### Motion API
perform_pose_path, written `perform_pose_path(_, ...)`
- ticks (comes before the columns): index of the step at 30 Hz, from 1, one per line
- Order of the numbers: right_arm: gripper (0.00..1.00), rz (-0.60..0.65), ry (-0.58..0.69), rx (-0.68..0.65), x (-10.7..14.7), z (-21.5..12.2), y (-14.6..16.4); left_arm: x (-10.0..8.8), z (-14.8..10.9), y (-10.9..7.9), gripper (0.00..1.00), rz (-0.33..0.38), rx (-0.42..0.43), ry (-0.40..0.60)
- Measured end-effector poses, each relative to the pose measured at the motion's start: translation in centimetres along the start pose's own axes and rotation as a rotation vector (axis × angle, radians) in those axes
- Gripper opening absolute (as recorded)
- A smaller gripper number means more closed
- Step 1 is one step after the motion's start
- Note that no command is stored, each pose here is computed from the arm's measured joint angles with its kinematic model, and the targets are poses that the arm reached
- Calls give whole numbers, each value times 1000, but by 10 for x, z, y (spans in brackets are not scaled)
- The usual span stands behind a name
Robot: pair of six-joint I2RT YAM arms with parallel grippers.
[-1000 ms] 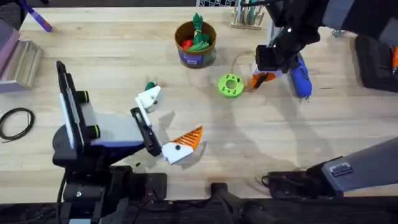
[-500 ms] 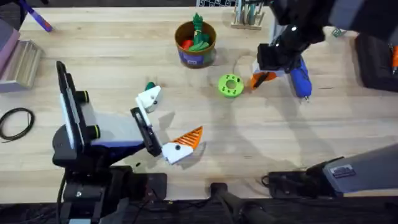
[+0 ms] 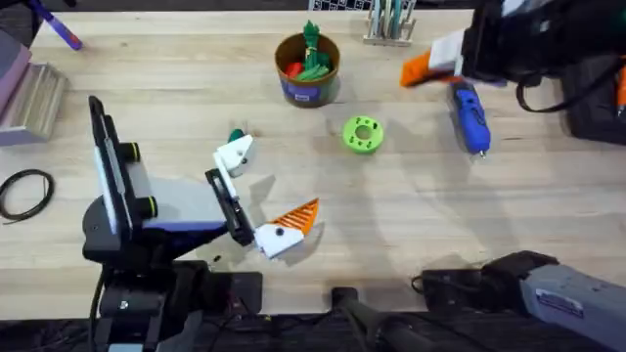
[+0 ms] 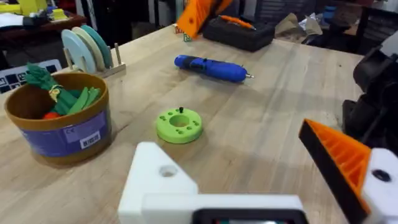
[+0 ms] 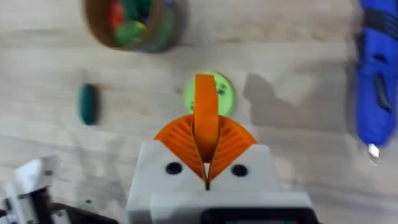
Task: Pick up the gripper from the table and insert it into the empty holder that is missing its gripper. Then pick up a screw, insert it into the mounting hole, and use the screwdriver to tighten it. Finally, clean up the table by picking up the vegetable and placing it into the bucket.
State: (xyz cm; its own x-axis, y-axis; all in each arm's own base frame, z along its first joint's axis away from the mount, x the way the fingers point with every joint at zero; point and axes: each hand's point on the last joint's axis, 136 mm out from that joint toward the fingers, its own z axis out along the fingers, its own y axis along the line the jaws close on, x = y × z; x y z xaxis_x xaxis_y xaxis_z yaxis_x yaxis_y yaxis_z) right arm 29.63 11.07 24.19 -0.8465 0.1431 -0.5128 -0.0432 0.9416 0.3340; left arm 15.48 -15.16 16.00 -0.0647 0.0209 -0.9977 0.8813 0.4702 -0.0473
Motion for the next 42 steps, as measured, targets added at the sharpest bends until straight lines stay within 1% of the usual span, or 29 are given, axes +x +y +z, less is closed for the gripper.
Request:
perform_pose_path(3, 9, -20, -79, -132, -6, -5, 20, 0, 0, 0, 986, 0, 0, 0)
perform_pose_path(6, 9, -25, -118, -270, 0, 2, 36, 0, 0, 0, 986, 0, 0, 0)
perform_pose_path(10, 9, -1, -109, -466, 17, 21, 56, 0, 0, 0, 986, 0, 0, 0)
perform_pose_path(13, 9, 8, -99, -635, 28, 27, 74, 0, 0, 0, 986, 0, 0, 0)
perform_pose_path(17, 9, 17, -102, -822, 34, 21, 88, 0, 0, 0, 986, 0, 0, 0)
perform_pose_path(24, 9, 48, -86, -1060, 49, 5, 94, 0, 0, 0, 985, 0, 0, 0)
perform_pose_path(27, 9, 57, -63, -1131, 57, 1, 95, 0, 0, 0, 986, 0, 0, 0)
perform_pose_path(29, 9, 79, -24, -1162, 63, 3, 95, 0, 0, 0, 986, 0, 0, 0)
perform_pose_path(34, 9, 135, 122, -1210, 77, 12, 95, 0, 0, 0, 986, 0, 0, 0)
perform_pose_path(39, 9, 208, 318, -1212, 98, 28, 90, 0, 0, 0, 985, 0, 0, 0)
perform_pose_path(42, 9, 215, 400, -1220, 108, 29, 89, 0, 0, 0, 986, 0, 0, 0)
